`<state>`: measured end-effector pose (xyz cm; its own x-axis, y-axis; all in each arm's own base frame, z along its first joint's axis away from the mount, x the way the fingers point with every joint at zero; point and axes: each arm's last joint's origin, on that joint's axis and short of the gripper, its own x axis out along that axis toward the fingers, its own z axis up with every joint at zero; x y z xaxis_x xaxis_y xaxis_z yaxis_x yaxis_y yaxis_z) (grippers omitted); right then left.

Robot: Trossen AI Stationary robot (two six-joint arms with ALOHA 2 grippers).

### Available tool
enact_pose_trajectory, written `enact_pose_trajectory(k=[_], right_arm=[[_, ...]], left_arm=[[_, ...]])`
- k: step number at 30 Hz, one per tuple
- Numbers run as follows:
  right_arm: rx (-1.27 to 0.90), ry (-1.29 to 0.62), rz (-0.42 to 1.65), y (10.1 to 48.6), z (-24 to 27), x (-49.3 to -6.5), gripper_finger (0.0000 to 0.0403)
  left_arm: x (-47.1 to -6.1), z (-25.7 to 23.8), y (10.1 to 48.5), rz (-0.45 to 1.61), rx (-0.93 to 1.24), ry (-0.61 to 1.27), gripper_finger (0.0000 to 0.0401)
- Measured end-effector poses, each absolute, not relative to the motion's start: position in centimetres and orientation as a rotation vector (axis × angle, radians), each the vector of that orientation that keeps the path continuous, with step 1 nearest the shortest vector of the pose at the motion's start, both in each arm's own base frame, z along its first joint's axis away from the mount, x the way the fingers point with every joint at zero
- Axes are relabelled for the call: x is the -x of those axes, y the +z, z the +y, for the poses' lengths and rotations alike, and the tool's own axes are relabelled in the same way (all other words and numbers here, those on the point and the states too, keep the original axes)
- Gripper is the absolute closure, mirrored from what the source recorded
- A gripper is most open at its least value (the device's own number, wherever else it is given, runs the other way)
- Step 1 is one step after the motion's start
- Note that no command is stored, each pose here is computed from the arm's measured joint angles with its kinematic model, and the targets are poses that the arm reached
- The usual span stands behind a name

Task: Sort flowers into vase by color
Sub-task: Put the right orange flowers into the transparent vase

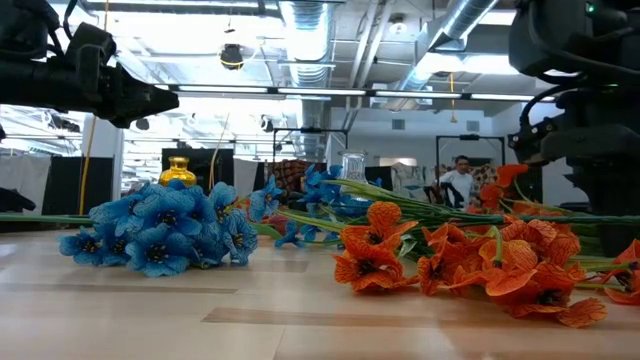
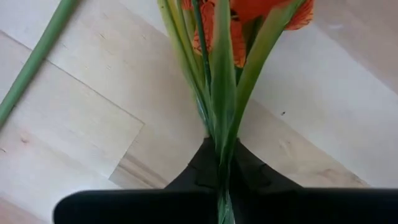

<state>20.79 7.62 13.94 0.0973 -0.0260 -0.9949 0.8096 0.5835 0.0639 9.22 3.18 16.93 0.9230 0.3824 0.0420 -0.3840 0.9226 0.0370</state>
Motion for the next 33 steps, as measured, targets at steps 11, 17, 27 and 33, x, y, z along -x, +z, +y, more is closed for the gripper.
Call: enact_pose_trajectory(k=[11,17,27,33], right_arm=[[-0.641,-0.701,1.387,17.3,7.6,-21.2,0.0357],[-0.656,-0.681,1.249,20.9,6.8,-20.3,0.0358],[-0.512,-0.642,0.693,26.9,4.9,-18.3,0.0358],[-0.283,-0.633,0.375,30.2,4.0,-18.7,0.0358]], left_arm=[[-9.2,3.2,16.9,-0.035,-0.045,0.393,0.0285],[-9.2,3.2,16.9,-0.035,-0.045,0.394,0.0285],[-9.2,3.2,16.9,-0.034,-0.045,0.394,0.0285],[-9.2,3.2,16.9,-0.034,-0.045,0.393,0.0285]])
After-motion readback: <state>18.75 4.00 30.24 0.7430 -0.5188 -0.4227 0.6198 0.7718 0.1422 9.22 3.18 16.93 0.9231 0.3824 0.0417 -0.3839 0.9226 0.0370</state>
